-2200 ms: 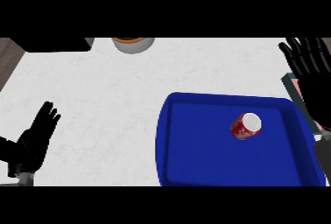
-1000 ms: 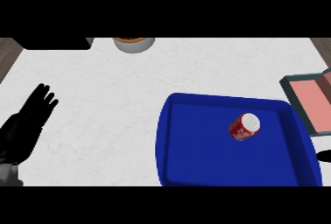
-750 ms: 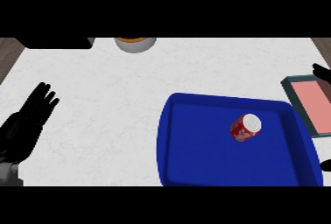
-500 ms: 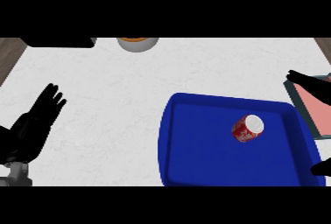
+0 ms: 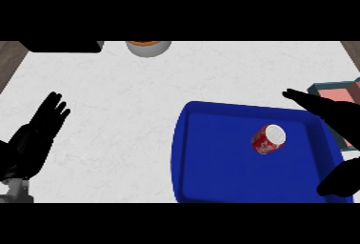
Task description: Pick the can from the tray and place it in the cardboard box
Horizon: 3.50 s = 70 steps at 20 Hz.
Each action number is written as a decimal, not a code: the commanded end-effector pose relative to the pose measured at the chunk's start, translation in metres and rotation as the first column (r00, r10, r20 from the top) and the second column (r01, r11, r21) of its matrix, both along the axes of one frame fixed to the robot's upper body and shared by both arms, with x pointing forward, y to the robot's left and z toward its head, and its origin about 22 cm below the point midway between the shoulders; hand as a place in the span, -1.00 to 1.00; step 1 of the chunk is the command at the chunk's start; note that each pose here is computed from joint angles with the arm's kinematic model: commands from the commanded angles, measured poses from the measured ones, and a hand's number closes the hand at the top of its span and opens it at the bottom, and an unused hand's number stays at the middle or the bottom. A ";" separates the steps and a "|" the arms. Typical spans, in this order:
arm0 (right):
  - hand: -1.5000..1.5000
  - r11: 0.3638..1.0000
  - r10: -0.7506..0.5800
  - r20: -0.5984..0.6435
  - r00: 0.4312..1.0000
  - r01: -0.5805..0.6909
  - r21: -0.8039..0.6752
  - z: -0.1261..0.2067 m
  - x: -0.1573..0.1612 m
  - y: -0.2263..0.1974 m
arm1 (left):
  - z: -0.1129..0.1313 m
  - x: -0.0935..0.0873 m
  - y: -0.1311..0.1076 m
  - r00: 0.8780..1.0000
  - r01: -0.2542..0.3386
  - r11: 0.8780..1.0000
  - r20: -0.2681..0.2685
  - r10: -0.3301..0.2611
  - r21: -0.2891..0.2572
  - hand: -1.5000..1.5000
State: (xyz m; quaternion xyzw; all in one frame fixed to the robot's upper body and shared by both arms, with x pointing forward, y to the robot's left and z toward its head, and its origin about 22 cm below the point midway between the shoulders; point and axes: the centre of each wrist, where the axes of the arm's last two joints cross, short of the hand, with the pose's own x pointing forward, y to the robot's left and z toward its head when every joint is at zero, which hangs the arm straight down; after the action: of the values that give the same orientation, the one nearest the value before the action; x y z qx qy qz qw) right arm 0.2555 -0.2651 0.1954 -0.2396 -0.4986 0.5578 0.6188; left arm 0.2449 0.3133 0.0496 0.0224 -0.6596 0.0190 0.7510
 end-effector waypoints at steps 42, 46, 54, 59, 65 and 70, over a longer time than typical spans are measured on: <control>-1.00 0.986 -0.017 -0.072 0.997 0.005 -0.168 -0.069 0.023 0.044 | 0.007 0.002 0.008 1.000 -0.015 1.000 -0.003 0.015 0.004 0.00; -1.00 0.982 -0.007 -0.093 0.996 -0.011 -0.190 -0.070 0.023 0.036 | 0.011 -0.011 0.002 1.000 -0.019 1.000 -0.003 0.019 0.009 0.00; -1.00 0.976 -0.008 -0.120 0.993 -0.018 -0.217 -0.099 0.029 0.026 | -0.007 -0.004 0.013 1.000 -0.002 1.000 -0.008 0.002 0.003 0.00; -1.00 0.977 -0.018 -0.124 0.992 -0.009 -0.214 -0.117 0.017 0.039 | -0.004 -0.004 -0.010 1.000 -0.015 1.000 -0.004 0.015 0.001 0.00; -1.00 0.975 -0.008 -0.117 0.993 -0.018 -0.222 -0.119 0.044 0.049 | 0.022 0.000 -0.001 1.000 0.000 1.000 -0.003 0.000 0.014 0.00; 1.00 0.985 0.056 -0.040 0.998 -0.062 -0.163 -0.113 0.027 0.033 | 0.006 -0.002 0.007 1.000 -0.004 1.000 0.011 0.004 0.004 0.00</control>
State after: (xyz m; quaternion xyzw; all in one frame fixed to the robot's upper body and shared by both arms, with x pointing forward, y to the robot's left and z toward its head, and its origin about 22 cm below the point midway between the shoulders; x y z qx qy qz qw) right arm 0.2907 -0.2278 0.0843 -0.2715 -0.4190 0.6197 0.6055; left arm 0.2467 0.3182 0.0534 0.0219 -0.6595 0.0207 0.7511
